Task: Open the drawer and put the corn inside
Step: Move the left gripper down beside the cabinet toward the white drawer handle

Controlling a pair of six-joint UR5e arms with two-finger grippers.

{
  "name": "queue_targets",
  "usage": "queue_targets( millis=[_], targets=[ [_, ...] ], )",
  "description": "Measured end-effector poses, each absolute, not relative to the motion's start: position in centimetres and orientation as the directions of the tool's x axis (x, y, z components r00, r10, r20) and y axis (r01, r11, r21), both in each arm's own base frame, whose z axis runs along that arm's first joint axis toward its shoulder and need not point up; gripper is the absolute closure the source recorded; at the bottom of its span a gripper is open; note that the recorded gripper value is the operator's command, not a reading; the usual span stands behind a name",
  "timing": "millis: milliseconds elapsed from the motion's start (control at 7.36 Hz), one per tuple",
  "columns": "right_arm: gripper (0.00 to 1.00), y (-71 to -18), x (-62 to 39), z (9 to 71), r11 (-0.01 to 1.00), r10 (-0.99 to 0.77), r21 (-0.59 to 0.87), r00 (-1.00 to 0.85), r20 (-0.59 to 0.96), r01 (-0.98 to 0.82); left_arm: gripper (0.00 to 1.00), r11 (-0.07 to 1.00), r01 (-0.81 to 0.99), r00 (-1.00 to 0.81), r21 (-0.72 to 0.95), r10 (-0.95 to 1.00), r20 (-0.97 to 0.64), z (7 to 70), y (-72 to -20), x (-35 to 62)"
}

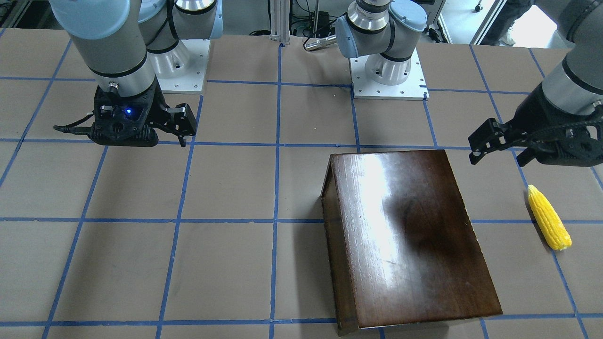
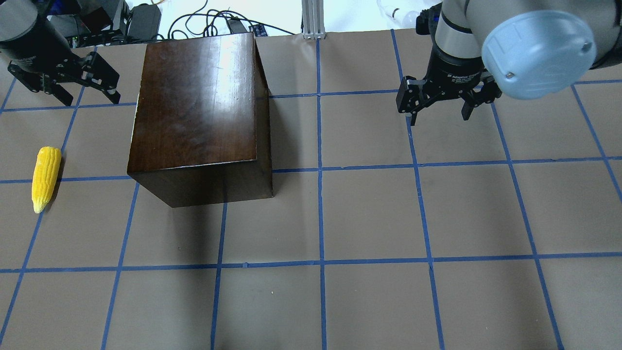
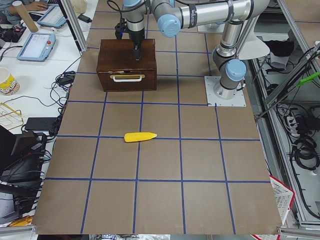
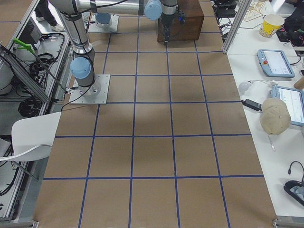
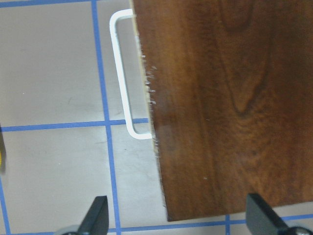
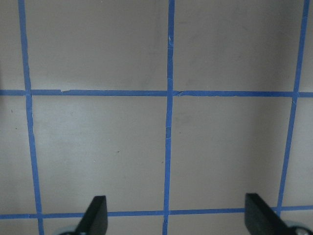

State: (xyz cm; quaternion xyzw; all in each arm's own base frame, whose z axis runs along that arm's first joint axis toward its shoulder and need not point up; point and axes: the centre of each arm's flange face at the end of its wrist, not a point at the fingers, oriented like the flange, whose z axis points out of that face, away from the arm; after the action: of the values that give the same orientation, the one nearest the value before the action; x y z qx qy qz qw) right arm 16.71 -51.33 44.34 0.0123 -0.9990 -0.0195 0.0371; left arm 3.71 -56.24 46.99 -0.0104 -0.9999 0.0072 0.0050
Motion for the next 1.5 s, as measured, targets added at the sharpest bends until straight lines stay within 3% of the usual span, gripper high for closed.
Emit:
queue_targets(
  millis=[680, 1495],
  targets=[
    [0.00, -51.3, 16.7, 44.3, 0.999, -0.026, 0.040, -0.997, 0.073, -0.023, 0.00, 1.000, 0.009, -1.000, -0.007, 0.009, 0.007, 40.2, -60.9, 8.0],
    [0.00, -51.3, 16.7, 44.3, 0.999, -0.026, 0.039, -0.997, 0.074, -0.023, 0.00, 0.999, -0.040, -0.999, 0.021, -0.040, 0.027, 35.5, -62.8, 10.4]
  ],
)
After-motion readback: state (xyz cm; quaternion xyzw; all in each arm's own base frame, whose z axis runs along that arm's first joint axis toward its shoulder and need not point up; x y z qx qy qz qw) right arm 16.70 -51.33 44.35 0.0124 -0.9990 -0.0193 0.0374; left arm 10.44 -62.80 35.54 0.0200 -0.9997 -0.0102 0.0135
